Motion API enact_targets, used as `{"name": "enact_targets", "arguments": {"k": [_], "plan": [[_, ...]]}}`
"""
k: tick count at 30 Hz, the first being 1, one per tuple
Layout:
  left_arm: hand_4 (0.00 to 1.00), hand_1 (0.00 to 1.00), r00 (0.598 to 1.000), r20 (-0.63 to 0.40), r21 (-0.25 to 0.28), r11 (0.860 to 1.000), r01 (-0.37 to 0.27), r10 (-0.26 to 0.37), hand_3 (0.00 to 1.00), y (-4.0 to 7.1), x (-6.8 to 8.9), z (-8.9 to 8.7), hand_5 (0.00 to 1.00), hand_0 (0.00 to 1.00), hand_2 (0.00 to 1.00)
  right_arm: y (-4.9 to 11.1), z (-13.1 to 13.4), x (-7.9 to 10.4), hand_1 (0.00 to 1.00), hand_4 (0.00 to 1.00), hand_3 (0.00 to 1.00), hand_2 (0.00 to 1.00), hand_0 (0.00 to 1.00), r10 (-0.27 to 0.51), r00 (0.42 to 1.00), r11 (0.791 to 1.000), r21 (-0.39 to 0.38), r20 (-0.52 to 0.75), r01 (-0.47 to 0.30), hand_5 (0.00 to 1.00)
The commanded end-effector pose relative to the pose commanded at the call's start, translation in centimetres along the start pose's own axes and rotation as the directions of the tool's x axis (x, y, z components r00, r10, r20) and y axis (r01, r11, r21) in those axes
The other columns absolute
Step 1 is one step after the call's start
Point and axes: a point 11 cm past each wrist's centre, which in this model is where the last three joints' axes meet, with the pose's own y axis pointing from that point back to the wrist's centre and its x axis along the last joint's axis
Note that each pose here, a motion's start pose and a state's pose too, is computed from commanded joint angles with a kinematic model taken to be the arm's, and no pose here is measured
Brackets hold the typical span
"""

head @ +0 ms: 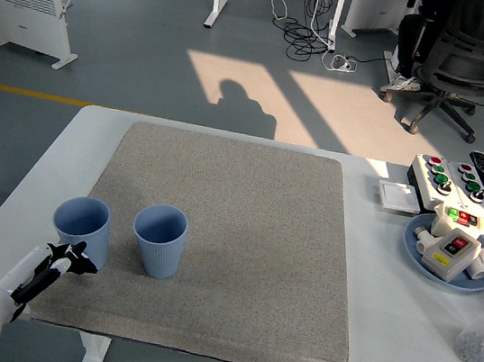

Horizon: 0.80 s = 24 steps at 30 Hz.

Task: Push cup pick cup insert cup

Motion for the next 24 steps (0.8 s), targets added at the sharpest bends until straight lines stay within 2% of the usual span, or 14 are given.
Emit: {"name": "enact_targets", "arguments": {"k": [11, 16, 24], "plan": [[0.66, 0.64, 1.0, -0.007, -0.025, 1.0, -0.011, 0.011, 0.473, -1.4, 0.3, 0.3, 0.998, 0.699, 0.546, 0.0, -0.1, -0.1, 0.621, 0.103, 0.584, 0.659, 0.688, -0.002, 1.0, 1.0, 0.003, -0.004, 0.002, 0.473], [0.661, 0.64, 0.999, -0.03, -0.028, 0.999, -0.018, 0.018, 0.474, -2.9, 0.8, 0.4, 0.998, 0.697, 0.547, 0.1, -0.2, -0.2, 0.621, 0.103, 0.584, 0.658, 0.688, -0.003, 1.0, 1.0, 0.003, -0.008, 0.003, 0.473], [0.662, 0.642, 0.997, -0.073, -0.017, 0.999, -0.036, 0.034, 0.473, -4.2, 1.4, -0.1, 0.998, 0.7, 0.547, 0.1, -0.2, -0.3, 0.621, 0.103, 0.584, 0.659, 0.688, -0.003, 1.0, 1.0, 0.002, -0.017, 0.003, 0.471]]}}
